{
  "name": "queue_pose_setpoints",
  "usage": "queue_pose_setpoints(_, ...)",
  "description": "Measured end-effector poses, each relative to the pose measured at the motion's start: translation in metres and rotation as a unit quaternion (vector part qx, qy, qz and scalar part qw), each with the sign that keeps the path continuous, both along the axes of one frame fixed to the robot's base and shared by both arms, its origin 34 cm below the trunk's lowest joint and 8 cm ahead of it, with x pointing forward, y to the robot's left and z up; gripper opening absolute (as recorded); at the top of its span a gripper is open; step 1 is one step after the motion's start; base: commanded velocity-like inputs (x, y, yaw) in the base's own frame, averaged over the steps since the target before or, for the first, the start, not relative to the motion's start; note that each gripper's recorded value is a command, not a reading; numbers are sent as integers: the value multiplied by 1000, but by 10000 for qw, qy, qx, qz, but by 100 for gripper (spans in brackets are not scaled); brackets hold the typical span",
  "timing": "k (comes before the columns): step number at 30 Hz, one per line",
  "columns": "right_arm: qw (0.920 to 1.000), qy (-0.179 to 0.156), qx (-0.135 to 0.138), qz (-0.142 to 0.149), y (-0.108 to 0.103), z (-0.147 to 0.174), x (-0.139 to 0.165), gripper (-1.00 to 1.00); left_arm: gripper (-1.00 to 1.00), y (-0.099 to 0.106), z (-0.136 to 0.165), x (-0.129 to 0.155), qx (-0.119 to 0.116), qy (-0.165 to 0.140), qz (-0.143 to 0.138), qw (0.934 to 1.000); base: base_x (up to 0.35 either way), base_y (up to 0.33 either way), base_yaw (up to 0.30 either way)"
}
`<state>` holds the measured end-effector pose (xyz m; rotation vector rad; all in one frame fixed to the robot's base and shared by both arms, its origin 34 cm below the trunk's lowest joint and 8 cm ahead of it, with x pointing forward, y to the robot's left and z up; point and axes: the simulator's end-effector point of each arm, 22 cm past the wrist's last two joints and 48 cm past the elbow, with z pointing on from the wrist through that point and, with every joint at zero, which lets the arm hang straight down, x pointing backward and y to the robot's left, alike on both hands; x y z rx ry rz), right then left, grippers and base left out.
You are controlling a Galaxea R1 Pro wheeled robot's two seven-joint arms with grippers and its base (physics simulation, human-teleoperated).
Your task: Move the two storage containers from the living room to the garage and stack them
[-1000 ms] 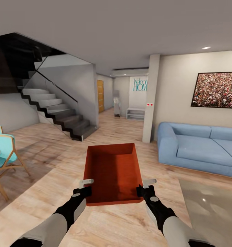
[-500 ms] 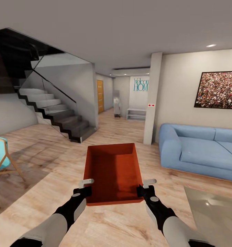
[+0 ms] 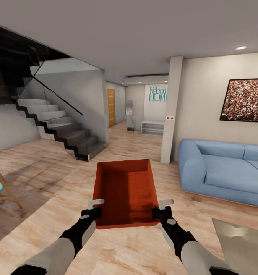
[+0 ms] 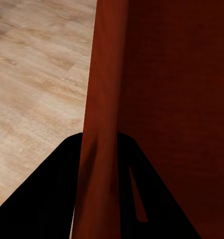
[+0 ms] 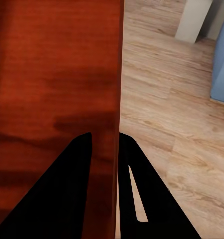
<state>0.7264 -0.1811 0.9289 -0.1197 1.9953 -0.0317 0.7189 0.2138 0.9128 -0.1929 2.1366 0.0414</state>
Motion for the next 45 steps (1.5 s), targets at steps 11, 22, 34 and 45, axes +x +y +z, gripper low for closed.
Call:
queue_pose_setpoints(11, 10000, -8, 5, 0, 0, 0, 0, -100, -100, 0, 1, 0, 3, -7, 1, 10000, 322, 0, 0)
queue_pose_setpoints(22, 10000, -13, 8, 2, -1, 0, 0, -100, -100, -1, 1, 0, 3, -5, 5, 10000, 322, 0, 0)
queue_pose_setpoints(34, 10000, 4, -2, 7, -1, 0, 0, -100, -100, -1, -1, -1, -7, 10, 12, 10000, 323, 0, 0)
queue_pose_setpoints(45, 10000, 3, 0, 5, -1, 0, 0, -100, -100, -1, -1, -1, -3, 10, 9, 10000, 322, 0, 0)
